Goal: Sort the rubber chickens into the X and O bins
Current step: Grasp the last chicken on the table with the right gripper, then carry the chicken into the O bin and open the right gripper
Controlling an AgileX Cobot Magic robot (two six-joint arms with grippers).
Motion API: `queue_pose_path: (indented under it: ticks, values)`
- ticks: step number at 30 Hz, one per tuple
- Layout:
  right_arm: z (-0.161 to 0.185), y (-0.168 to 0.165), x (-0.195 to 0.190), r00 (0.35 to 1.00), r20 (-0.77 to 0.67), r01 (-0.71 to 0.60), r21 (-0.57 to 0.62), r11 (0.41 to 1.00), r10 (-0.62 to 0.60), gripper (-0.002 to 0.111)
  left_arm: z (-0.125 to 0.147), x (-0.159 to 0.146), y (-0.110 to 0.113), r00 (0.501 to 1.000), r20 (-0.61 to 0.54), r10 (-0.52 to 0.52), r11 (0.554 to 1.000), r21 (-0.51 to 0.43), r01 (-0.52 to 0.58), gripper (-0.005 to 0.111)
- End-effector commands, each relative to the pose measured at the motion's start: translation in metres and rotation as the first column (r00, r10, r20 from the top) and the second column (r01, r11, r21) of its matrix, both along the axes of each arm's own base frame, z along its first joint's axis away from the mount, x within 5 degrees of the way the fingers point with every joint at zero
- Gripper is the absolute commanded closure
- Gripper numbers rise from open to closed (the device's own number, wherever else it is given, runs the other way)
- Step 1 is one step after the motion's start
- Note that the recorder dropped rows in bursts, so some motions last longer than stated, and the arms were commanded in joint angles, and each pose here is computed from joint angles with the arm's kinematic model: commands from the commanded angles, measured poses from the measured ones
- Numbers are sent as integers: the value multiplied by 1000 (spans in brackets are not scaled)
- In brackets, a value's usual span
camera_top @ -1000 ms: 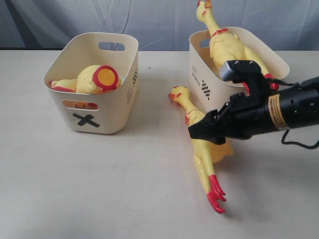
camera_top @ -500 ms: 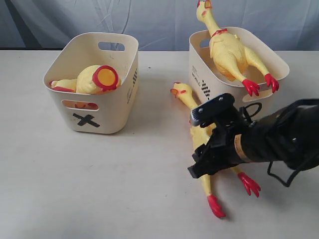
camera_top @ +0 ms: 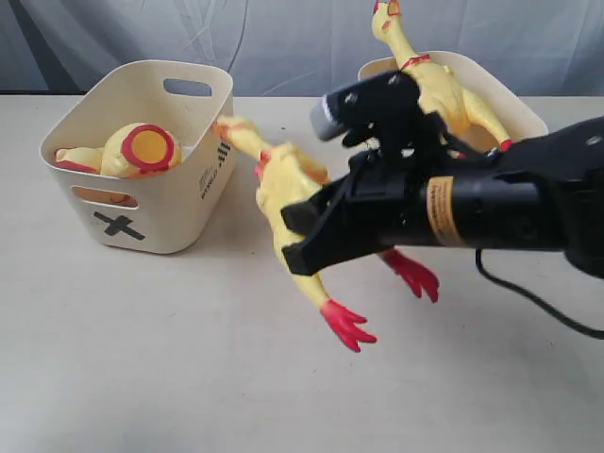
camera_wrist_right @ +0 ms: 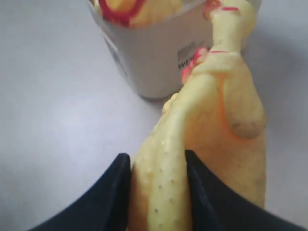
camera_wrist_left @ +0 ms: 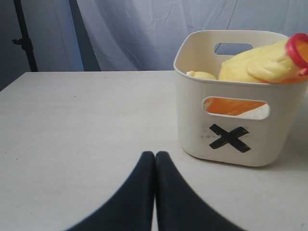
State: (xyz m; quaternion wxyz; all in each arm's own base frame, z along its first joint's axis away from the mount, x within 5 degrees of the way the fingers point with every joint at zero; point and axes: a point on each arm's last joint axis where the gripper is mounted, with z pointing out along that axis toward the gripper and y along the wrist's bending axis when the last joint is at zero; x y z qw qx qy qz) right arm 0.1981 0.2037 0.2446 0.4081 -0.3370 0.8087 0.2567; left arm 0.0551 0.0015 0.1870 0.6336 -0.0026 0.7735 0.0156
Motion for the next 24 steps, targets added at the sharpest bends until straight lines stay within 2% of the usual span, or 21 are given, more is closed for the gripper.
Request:
queue_pose_path:
  ticks: [1, 3, 4, 5, 6, 7, 10, 11, 13, 18, 22, 24]
  values:
    - [55, -26, -11, 973, 206, 89, 93, 992, -106, 109, 2, 0, 0, 1000, 16, -4, 1000, -2, 4, 107]
    - [73, -39, -15, 939, 299, 143, 114, 983, -171, 109, 2, 0, 0, 1000, 16, -4, 1000, -2, 4, 107]
    - [87, -53, -16, 880, 416, 207, 96, 974, -228, 109, 2, 0, 0, 1000, 16, -4, 1000, -2, 4, 107]
    - [91, -58, -15, 854, 448, 250, 93, 964, -265, 109, 2, 0, 0, 1000, 16, -4, 1000, -2, 4, 107]
    - [94, -70, -9, 787, 509, 364, 74, 929, -349, 109, 2, 0, 0, 1000, 16, -4, 1000, -2, 4, 107]
    - [93, -73, -5, 766, 532, 398, 50, 916, -361, 109, 2, 0, 0, 1000, 16, -4, 1000, -2, 4, 107]
    - [78, -73, 16, 766, 583, 410, -120, 904, -270, 109, 2, 0, 0, 1000, 16, -4, 1000, -2, 4, 107]
    - [74, -74, 31, 756, 581, 459, -142, 877, -301, 109, 2, 0, 0, 1000, 16, -4, 1000, -2, 4, 107]
    - [81, -74, 56, 745, 588, 482, -148, 863, -315, 109, 2, 0, 0, 1000, 16, -4, 1000, -2, 4, 107]
    - [109, -79, 109, 696, 603, 536, -77, 841, -389, 109, 2, 0, 0, 1000, 16, -4, 1000, -2, 4, 107]
    - [64, -94, 147, 749, 522, 563, -177, 807, -408, 109, 2, 0, 0, 1000, 16, -4, 1000, -2, 4, 107]
    - [17, -104, 171, 785, 401, 585, -228, 779, -472, 109, 2, 0, 0, 1000, 16, -4, 1000, -2, 4, 107]
